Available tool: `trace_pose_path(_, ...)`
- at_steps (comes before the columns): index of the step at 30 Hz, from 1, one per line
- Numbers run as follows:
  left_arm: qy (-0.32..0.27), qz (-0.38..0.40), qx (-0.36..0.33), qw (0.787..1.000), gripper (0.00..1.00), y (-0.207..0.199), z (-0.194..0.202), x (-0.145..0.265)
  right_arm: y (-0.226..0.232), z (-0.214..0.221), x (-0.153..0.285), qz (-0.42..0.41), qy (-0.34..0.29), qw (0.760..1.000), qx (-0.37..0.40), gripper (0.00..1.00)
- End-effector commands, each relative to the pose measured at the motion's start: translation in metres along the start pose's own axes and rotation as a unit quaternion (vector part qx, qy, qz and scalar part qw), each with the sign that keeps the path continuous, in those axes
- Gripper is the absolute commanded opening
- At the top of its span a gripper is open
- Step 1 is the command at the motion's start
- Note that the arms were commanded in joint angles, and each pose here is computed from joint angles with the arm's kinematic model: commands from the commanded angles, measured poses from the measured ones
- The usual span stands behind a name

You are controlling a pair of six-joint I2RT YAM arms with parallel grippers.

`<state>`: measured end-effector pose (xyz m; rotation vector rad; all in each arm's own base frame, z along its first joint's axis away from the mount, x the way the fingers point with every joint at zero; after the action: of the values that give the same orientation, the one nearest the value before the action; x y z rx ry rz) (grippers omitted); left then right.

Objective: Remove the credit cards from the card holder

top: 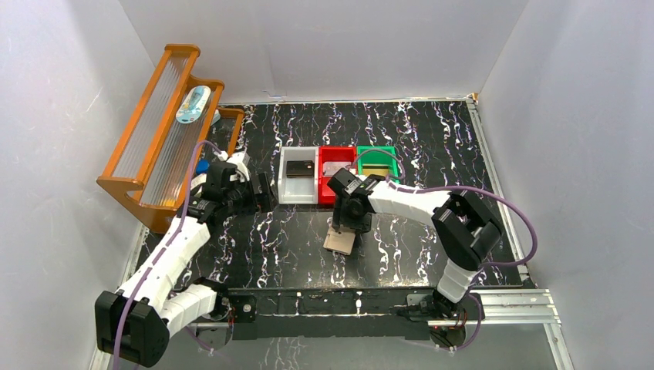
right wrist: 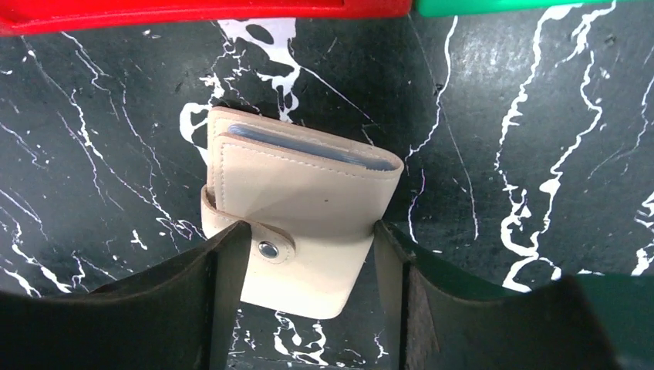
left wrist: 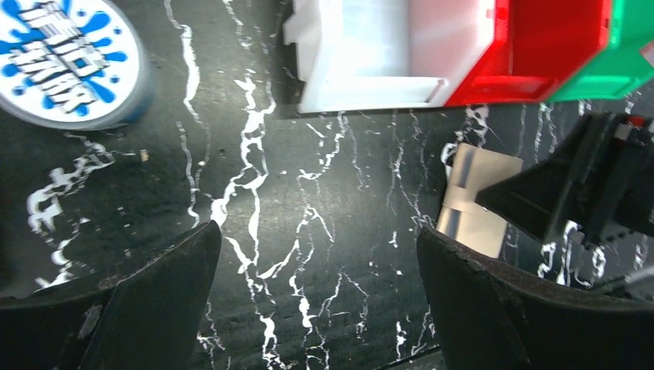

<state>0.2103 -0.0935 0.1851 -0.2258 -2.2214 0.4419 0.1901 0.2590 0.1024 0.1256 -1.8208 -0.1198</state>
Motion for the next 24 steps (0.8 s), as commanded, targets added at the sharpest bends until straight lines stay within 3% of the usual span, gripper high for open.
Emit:
trace_pose_path(1, 0.019, 0.085, -0.009, 0.996, 0.98, -0.016, 0.004, 0.0, 0.003, 0.009, -0.008, -0.032, 0.011, 0.999, 0.012, 0.65)
trace_pose_path(3, 0.031, 0.117, -0.01, 0.993, 0.98, -0.021, 0.008, -0.001, 0.008, 0.013, -0.008, -0.065, 0.011, 0.997, 0.034, 0.58)
trace_pose_path(8, 0.074, 0.188, 0.007, 0.979, 0.92, -0.033, 0.022, -0.003, 0.02, 0.037, -0.003, -0.154, 0.014, 0.981, 0.118, 0.59)
trace_pose_path(10, 0.091, 0.196, 0.013, 0.976, 0.89, -0.035, 0.028, -0.005, 0.019, 0.048, -0.003, -0.153, 0.018, 0.979, 0.137, 0.59)
trace_pose_path(13, 0.112, 0.19, 0.017, 0.975, 0.86, -0.036, 0.039, -0.007, 0.014, 0.051, 0.003, -0.144, -0.002, 0.978, 0.149, 0.63)
trace_pose_path(17, 0.121, 0.157, 0.018, 0.98, 0.84, -0.037, 0.051, -0.014, 0.023, 0.035, 0.035, -0.193, -0.074, 0.967, 0.151, 0.73)
trace_pose_path(21, 0.112, 0.112, 0.025, 0.987, 0.79, -0.039, 0.052, -0.023, 0.018, 0.02, 0.06, -0.192, -0.141, 0.965, 0.109, 0.77)
trace_pose_path(24, 0.094, 0.086, 0.047, 0.991, 0.78, -0.042, 0.05, -0.026, 0.002, 0.019, 0.06, -0.186, -0.149, 0.969, 0.071, 0.76)
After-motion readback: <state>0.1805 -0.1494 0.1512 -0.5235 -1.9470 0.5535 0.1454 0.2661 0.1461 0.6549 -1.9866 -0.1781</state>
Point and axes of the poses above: each gripper's point midway between its finger pads, its own x axis back along the fingers, its own y axis along the line the jaws close on, z = x × y, the point moved 7 cm from there along x, back along the fingers, and after that the axes turned 4 degrees about x, right-handed, at the moved point
